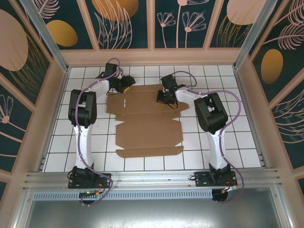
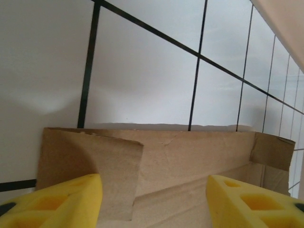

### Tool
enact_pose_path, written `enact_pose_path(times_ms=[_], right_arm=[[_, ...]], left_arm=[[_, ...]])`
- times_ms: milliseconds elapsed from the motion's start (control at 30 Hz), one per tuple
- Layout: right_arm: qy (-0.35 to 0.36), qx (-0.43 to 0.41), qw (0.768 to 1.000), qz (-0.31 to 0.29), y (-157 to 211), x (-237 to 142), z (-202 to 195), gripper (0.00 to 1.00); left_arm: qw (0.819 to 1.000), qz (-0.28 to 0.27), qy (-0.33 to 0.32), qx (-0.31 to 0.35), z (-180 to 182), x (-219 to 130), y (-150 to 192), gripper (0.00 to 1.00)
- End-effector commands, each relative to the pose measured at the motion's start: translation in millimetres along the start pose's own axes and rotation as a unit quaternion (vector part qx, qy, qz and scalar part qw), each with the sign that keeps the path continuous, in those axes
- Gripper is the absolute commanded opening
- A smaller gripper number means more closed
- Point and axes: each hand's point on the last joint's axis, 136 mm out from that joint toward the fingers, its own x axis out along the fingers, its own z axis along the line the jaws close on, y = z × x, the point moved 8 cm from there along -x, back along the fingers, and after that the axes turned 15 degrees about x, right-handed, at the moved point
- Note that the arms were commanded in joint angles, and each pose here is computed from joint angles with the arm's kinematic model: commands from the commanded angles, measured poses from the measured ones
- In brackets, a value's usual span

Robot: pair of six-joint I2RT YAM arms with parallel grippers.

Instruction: Fold the paper box

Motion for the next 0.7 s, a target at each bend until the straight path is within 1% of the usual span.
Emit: enact_pose_path(times_ms=[0, 33, 133, 233, 333, 400, 500, 667], right_arm=[[0.075, -0.003, 0.994, 0.074, 40, 36, -35, 0.0], [0.075, -0.002, 0.994, 0.075, 40, 36, -36, 0.0], [0.071, -0.003, 0.995, 0.072, 38, 34, -33, 0.0], [0.068, -0.004, 0.995, 0.07, 35, 33, -31, 0.0], [0.065, -0.004, 0.995, 0.07, 33, 33, -29, 0.0], [0.057, 0.0, 0.995, 0.075, 32, 33, -29, 0.0], [0.045, 0.007, 0.996, 0.082, 31, 32, -30, 0.0], [0.041, 0.005, 0.996, 0.083, 29, 27, -31, 0.0]], left_arm=[[0.998, -0.052, 0.004, 0.028, -32, -53, -17, 0.58], [0.998, -0.06, 0.011, 0.027, -37, -62, -15, 0.56], [0.997, -0.066, 0.015, 0.028, -50, -76, 2, 0.53], [0.998, -0.052, 0.01, 0.039, -61, -74, 27, 0.52], [0.999, -0.027, 0.029, 0.032, -69, -59, 54, 0.5], [0.999, -0.007, 0.037, 0.026, -70, -43, 71, 0.5], [0.999, 0.016, 0.029, 0.016, -64, -22, 88, 0.49], [0.999, 0.037, 0.013, -0.003, -52, -1, 107, 0.48]])
